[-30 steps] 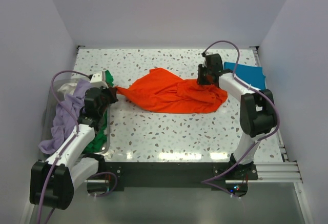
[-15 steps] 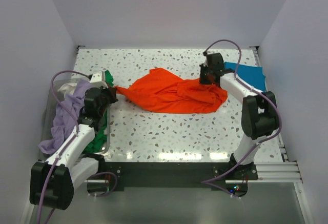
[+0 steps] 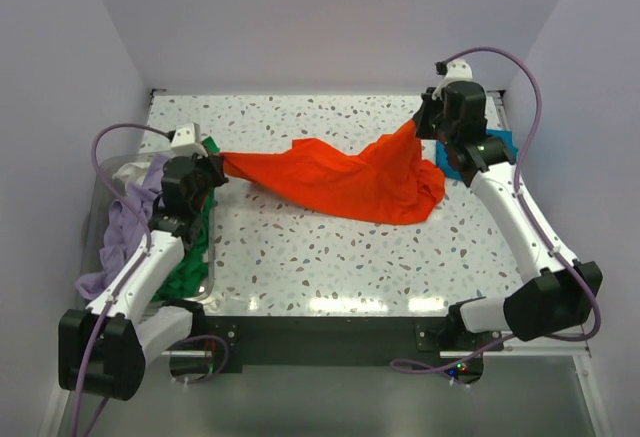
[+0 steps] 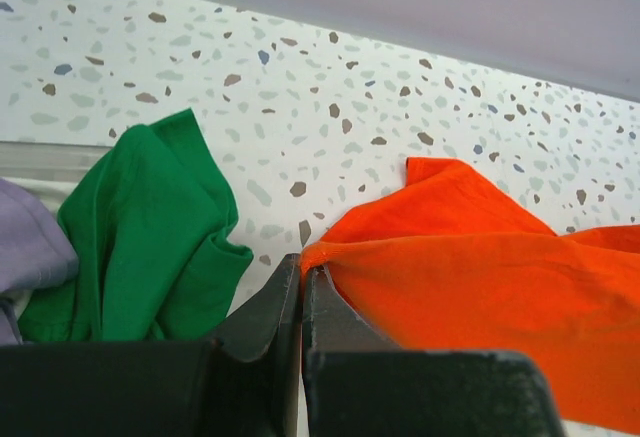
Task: Fold and stack the t-shirts
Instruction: Flatten the tshirt out
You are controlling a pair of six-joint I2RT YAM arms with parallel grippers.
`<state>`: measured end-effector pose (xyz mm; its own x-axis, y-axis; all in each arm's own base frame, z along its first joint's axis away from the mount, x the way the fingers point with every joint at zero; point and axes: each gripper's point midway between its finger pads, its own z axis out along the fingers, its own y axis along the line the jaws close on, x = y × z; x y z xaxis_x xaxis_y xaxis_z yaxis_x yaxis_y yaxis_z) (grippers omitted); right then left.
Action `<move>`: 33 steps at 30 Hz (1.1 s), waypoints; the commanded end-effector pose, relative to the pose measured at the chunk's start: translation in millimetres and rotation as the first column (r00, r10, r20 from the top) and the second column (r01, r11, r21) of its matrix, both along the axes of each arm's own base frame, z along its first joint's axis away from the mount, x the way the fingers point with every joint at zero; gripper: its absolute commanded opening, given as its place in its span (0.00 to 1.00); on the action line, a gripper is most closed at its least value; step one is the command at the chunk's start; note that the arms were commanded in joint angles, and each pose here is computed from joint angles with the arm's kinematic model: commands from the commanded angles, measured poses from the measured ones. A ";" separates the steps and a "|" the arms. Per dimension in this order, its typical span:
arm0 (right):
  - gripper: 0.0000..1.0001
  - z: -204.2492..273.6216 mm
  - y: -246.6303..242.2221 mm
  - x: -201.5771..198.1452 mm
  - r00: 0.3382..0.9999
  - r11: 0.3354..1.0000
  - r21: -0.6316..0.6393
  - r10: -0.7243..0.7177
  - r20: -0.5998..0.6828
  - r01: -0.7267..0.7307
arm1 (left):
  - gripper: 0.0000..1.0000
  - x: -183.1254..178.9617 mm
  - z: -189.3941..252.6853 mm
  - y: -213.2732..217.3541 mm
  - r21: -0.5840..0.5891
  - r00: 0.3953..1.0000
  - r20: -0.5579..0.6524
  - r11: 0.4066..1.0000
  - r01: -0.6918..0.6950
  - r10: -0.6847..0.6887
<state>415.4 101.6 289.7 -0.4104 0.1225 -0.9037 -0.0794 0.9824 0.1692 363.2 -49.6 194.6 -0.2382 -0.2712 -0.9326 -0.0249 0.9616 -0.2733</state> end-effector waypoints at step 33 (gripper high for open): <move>0.00 327.7 -55.7 -180.2 0.732 0.996 0.089 -0.051 0.679 -0.013 | 0.00 -81.3 331.6 -0.5 -0.010 0.769 0.636 0.996 0.088 -0.061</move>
<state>219.2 39.2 620.4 0.3304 0.2515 -0.9097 -0.1818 0.9628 0.2001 286.4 -49.3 510.5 0.3538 -0.3270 -0.8763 0.2254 0.9391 -0.2594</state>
